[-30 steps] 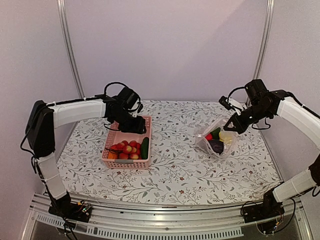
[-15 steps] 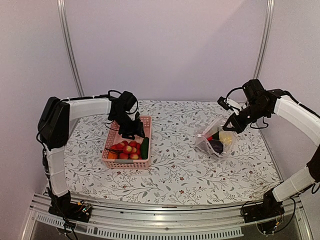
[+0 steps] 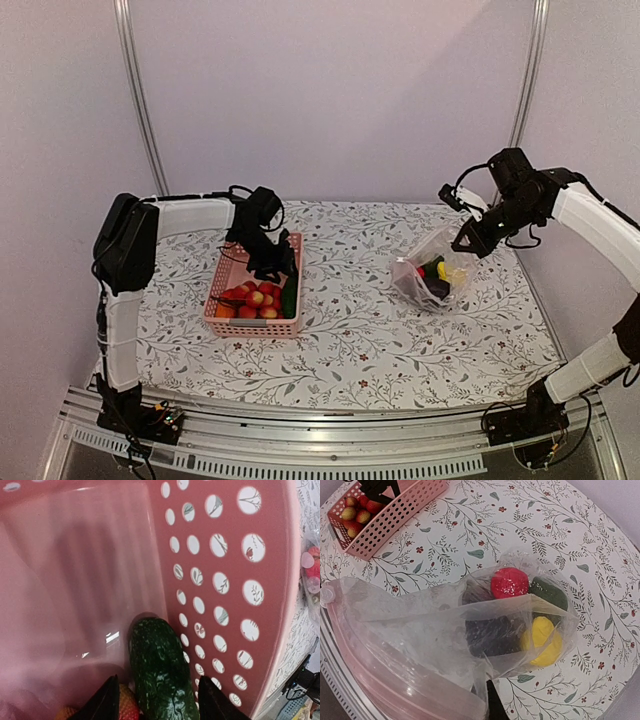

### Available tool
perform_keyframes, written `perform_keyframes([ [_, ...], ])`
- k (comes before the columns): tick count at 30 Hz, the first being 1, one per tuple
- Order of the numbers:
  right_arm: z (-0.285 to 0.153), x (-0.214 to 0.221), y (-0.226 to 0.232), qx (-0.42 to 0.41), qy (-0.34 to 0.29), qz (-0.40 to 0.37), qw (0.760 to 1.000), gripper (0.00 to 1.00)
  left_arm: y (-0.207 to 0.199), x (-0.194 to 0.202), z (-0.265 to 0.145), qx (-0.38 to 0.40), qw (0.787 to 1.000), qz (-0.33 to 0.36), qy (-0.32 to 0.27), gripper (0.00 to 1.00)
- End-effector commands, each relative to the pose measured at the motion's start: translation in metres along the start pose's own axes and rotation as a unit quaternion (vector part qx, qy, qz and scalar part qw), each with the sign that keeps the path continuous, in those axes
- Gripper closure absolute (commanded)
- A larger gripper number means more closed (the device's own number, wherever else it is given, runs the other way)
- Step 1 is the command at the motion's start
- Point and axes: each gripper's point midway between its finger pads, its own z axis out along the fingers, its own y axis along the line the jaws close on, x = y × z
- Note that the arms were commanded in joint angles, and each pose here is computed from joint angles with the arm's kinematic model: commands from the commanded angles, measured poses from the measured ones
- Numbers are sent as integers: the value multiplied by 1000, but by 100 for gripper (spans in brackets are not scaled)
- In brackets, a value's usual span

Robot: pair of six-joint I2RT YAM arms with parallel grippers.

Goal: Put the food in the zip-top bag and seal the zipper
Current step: Pick up the fake vegetable from the bin.

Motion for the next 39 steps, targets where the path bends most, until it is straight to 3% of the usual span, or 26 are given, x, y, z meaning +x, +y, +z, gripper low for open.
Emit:
perform_keyframes([
  [1, -25, -3, -12, 55, -4, -10, 998, 98, 3, 0, -1, 0, 1000, 2, 11, 47],
  [17, -30, -4, -12, 59, -8, -13, 998, 98, 6, 12, 8, -2, 999, 1, 47, 48],
  [28, -26, -3, -9, 49, -13, -11, 999, 98, 5, 9, 22, 8, 999, -3, 54, 64],
  [33, -28, -4, -8, 50, -17, -12, 999, 98, 3, -6, -3, -1, 1000, 0, 16, 68],
  [39, -29, -4, -7, 48, -18, -13, 999, 98, -3, -41, -59, -11, 997, 14, -79, 74],
])
